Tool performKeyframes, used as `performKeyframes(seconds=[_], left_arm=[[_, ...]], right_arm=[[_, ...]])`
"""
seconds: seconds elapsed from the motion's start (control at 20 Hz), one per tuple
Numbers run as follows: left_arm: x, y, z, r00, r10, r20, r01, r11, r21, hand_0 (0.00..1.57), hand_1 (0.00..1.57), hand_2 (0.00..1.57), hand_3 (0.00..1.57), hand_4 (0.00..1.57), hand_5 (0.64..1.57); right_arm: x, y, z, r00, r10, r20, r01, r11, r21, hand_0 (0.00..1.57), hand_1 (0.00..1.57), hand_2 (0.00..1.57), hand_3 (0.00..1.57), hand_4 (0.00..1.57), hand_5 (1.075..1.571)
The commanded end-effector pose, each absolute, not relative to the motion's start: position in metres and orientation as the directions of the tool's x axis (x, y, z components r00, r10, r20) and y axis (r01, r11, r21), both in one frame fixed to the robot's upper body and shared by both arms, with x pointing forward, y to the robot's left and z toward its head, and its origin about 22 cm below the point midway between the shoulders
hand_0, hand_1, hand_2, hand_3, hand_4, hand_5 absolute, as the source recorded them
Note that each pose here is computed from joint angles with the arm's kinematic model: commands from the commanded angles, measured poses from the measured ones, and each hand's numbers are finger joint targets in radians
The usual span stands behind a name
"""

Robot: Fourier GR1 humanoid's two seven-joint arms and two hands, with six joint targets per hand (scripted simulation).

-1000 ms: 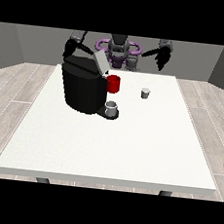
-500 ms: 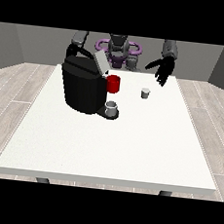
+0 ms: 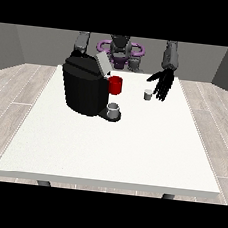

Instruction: Insert the coffee pod into the coffee machine and close the lid

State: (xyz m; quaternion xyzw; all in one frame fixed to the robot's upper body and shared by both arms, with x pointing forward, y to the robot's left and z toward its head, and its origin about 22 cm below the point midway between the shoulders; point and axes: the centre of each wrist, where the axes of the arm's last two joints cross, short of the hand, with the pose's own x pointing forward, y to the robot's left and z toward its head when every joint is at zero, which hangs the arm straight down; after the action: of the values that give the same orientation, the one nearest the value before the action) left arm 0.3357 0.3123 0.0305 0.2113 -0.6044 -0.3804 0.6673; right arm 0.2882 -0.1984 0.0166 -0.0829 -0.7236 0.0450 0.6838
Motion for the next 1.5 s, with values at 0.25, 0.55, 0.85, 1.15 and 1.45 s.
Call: performKeyframes(seconds=[0.25, 0.55, 0.85, 1.15, 1.45], left_arm=[[0.364, 0.306, 0.027, -0.057, -0.825, 0.563, 0.184, 0.545, 0.818, 0.95, 0.95, 0.97, 0.66, 0.00, 1.571], [0.357, 0.278, 0.007, -0.148, -0.897, 0.417, 0.178, 0.391, 0.903, 1.04, 1.04, 1.11, 0.91, 0.46, 1.571], [0.361, 0.306, 0.007, -0.131, -0.946, 0.295, 0.281, 0.250, 0.927, 0.87, 0.87, 1.02, 0.88, 0.34, 1.571], [0.373, 0.292, 0.004, -0.101, -0.968, 0.231, 0.307, 0.190, 0.932, 0.73, 0.73, 0.96, 0.85, 0.39, 1.571], [0.371, 0.288, -0.002, -0.178, -0.948, 0.265, 0.342, 0.193, 0.920, 1.12, 1.12, 1.20, 1.09, 0.39, 1.571]], right_arm=[[0.300, -0.195, 0.009, -0.039, 0.196, 0.980, 0.027, 0.980, -0.195, 0.00, 0.00, 0.00, 0.00, 0.00, 1.571], [0.302, -0.204, -0.005, -0.020, 0.188, 0.982, 0.017, 0.982, -0.188, 0.00, 0.00, 0.00, 0.00, 0.00, 1.571], [0.310, -0.213, 0.005, -0.026, 0.174, 0.984, 0.012, 0.985, -0.174, 0.00, 0.00, 0.00, 0.00, 0.00, 1.571], [0.305, -0.213, -0.008, -0.007, 0.187, 0.982, 0.010, 0.982, -0.187, 0.00, 0.00, 0.00, 0.00, 0.00, 1.571], [0.300, -0.217, -0.029, 0.090, 0.242, 0.966, 0.089, 0.964, -0.250, 0.00, 0.00, 0.00, 0.00, 0.00, 1.571]])
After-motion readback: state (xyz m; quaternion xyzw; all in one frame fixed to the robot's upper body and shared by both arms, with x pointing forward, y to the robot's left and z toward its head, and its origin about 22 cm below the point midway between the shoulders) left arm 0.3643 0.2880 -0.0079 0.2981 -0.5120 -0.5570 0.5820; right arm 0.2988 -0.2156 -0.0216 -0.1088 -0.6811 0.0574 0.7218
